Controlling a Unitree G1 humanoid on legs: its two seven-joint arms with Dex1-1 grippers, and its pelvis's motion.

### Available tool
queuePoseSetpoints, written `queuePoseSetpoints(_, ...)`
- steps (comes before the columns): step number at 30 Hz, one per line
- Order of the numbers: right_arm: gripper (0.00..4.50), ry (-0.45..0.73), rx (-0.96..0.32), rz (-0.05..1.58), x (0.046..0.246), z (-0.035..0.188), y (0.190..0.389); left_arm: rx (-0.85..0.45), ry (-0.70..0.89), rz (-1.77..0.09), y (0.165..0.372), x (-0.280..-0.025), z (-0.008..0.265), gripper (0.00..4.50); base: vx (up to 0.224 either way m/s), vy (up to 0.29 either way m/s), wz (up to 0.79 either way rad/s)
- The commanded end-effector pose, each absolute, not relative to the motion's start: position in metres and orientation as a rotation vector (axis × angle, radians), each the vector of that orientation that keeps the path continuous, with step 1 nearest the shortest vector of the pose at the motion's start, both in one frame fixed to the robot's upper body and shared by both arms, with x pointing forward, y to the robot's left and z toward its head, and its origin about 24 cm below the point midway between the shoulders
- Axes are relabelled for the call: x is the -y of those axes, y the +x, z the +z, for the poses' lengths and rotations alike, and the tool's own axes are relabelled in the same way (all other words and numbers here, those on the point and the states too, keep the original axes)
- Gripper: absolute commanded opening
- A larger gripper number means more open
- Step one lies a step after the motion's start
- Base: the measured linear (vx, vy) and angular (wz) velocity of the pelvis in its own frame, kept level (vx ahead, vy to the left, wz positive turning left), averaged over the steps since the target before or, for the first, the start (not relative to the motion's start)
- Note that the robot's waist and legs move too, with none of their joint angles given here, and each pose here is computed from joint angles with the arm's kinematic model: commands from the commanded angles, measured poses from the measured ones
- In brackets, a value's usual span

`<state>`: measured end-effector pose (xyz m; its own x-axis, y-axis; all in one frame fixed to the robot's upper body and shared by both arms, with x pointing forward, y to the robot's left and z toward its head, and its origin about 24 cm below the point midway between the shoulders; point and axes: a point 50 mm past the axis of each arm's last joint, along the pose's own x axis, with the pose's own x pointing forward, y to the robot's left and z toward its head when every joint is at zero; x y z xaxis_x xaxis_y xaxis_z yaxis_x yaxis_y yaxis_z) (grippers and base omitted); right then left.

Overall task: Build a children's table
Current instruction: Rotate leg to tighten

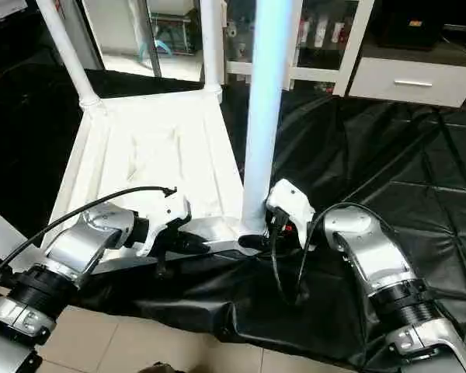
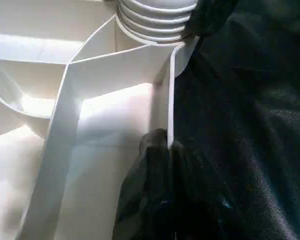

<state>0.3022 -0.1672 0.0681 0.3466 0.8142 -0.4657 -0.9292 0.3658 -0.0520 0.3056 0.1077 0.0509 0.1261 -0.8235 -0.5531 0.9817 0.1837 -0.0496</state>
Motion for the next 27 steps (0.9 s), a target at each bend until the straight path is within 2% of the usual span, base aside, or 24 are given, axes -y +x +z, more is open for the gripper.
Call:
queuePoseSetpoints(1,2.72,-0.349,-0.367,1.162,0.164,0.073,0.306,-0.584,0.358,-1.415,0.298,-0.105,0.041,0.0,0.0,0.0,0.0)
queuePoseSetpoints(6,2.66,-0.349,-0.365,1.156,0.162,0.072,0.306,-0.584,0.354,-1.41,0.299,-0.106,0.042,0.0,0.0,0.0,0.0)
queuePoseSetpoints(13,2.65,-0.332,-0.36,1.065,0.165,0.068,0.31,-0.576,0.334,-1.395,0.301,-0.103,0.04,0.0,0.0,0.0,0.0)
queuePoseSetpoints(18,2.65,-0.234,-0.331,0.924,0.163,0.062,0.316,-0.524,0.26,-1.289,0.312,-0.094,0.045,0.0,0.0,0.0,0.0)
queuePoseSetpoints(21,2.65,-0.144,-0.331,0.7,0.159,0.051,0.328,-0.485,0.237,-1.1,0.329,-0.083,0.047,0.0,0.0,0.0,0.0)
queuePoseSetpoints(23,2.65,-0.099,-0.373,0.435,0.15,0.034,0.336,-0.46,0.16,-0.861,0.348,-0.071,0.052,0.0,0.0,0.0,0.0)
queuePoseSetpoints(24,2.65,-0.098,-0.377,0.412,0.15,0.033,0.336,-0.458,0.155,-0.841,0.349,-0.071,0.052,0.0,0.0,0.0,0.0)
queuePoseSetpoints(25,2.65,-0.09,-0.387,0.314,0.147,0.028,0.338,-0.451,0.133,-0.763,0.355,-0.068,0.053,0.0,0.0,0.0,0.0)
queuePoseSetpoints(27,2.65,-0.019,-0.413,0.216,0.134,0.02,0.338,-0.44,0.141,-0.682,0.361,-0.065,0.054,0.0,0.0,0.0,0.0)
